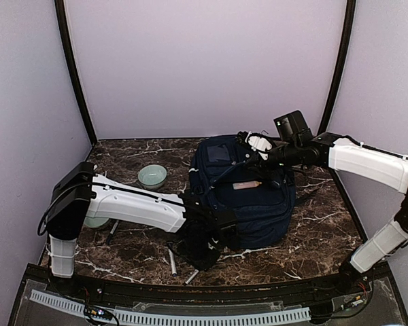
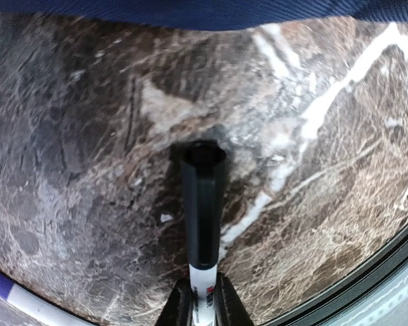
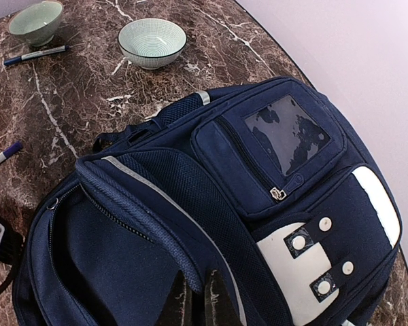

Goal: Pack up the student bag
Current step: Grab the pen at the center of the board, then place the pen in the upper front pocket of the bag.

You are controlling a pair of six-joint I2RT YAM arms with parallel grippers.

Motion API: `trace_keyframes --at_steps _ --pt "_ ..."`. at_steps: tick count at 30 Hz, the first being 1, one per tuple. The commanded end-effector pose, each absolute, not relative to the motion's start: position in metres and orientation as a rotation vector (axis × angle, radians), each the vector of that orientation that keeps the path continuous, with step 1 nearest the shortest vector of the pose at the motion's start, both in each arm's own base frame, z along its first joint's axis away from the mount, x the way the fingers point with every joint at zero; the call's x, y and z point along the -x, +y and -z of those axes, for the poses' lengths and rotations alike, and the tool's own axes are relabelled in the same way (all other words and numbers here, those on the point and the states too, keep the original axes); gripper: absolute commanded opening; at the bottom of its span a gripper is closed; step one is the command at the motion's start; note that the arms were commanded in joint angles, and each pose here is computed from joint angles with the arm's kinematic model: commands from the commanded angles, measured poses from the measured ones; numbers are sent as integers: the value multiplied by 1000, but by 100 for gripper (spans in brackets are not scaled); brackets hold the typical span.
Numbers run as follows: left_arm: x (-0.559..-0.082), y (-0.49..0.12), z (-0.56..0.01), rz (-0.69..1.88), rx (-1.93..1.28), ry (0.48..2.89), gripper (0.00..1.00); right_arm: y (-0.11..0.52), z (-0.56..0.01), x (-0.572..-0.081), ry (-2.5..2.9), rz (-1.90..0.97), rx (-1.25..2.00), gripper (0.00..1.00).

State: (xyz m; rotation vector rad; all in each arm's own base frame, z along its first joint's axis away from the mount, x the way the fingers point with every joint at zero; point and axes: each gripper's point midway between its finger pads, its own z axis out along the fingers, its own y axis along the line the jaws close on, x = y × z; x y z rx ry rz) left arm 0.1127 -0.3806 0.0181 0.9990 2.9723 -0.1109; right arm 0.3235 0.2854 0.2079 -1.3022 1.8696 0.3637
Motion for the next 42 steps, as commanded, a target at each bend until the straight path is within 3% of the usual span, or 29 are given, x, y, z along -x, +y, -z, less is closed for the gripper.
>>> trace_keyframes --at_steps 1,4,9,22,27,35,42 --pt "-105 -381 -12 100 -1204 2938 14 289 -232 -335 1783 -353 1239 0" --pt "-106 -370 -9 -11 -1200 2962 18 289 -231 -335 1786 -354 1240 0" --pt "-111 -355 -13 -144 -1179 2955 9 290 -228 -335 1791 -360 1245 0" --pt "-101 -404 -113 19 -1516 2545 0 289 -235 -332 1771 -363 1247 0" --pt "-136 -438 -154 -10 -1532 2249 0 290 -234 -332 1778 -370 1250 0" --pt "-217 -468 -182 -406 -1405 1841 0 289 -259 -317 1714 -420 1238 0" --pt "-274 -500 -197 -555 -1364 1577 0 292 -259 -312 1717 -458 1258 0"
